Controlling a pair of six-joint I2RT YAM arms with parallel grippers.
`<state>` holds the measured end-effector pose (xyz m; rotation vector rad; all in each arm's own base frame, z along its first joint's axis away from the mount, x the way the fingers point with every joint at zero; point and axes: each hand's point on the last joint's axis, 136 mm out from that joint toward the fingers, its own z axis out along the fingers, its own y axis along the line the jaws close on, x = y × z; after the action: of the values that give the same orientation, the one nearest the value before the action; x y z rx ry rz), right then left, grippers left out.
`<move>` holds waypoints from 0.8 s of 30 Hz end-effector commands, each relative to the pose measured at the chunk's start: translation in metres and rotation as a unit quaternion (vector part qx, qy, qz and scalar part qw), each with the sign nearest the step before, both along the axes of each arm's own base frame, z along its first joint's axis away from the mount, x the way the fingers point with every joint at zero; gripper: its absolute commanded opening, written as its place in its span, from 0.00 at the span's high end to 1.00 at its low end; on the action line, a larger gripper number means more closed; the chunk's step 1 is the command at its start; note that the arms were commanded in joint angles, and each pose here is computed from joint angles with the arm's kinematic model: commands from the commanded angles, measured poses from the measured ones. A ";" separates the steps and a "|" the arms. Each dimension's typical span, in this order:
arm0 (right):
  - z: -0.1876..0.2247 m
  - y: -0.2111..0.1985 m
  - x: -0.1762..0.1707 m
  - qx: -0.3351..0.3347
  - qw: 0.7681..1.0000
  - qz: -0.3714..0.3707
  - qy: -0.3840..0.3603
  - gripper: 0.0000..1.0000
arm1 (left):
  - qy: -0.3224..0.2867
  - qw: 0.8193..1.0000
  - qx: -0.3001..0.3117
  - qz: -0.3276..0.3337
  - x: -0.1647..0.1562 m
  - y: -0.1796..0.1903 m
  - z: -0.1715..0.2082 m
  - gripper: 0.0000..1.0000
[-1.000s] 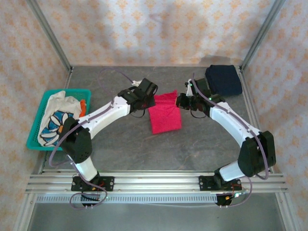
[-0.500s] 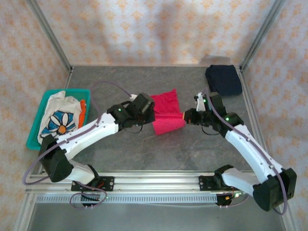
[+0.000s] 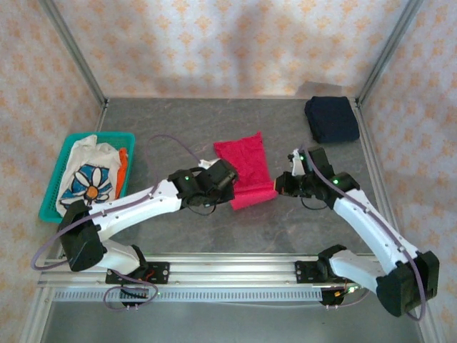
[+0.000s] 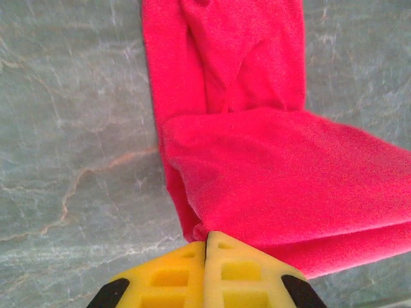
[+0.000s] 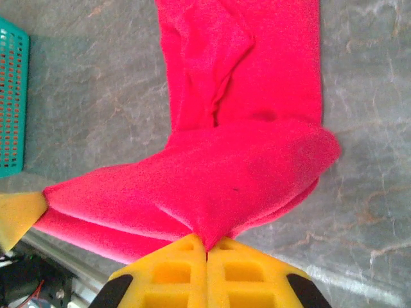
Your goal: Fold and stack the t-shirts
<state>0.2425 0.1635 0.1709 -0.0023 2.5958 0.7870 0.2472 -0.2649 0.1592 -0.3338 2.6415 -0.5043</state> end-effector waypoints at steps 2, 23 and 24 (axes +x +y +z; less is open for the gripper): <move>0.024 0.000 0.042 -0.026 0.998 -0.012 -0.064 1.00 | -0.033 0.997 0.059 0.034 0.029 0.028 0.013 1.00; 0.012 0.029 0.159 -0.049 0.996 -0.005 -0.077 1.00 | -0.013 0.994 0.098 0.041 0.125 0.041 -0.015 1.00; 0.012 0.028 0.165 -0.049 0.996 -0.009 -0.080 1.00 | -0.016 0.994 0.100 0.043 0.131 0.041 -0.015 1.00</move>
<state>0.3827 0.1965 0.1676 -0.0787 2.5555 0.6596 0.3686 -0.2297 0.1435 -0.4083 2.6051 -0.2641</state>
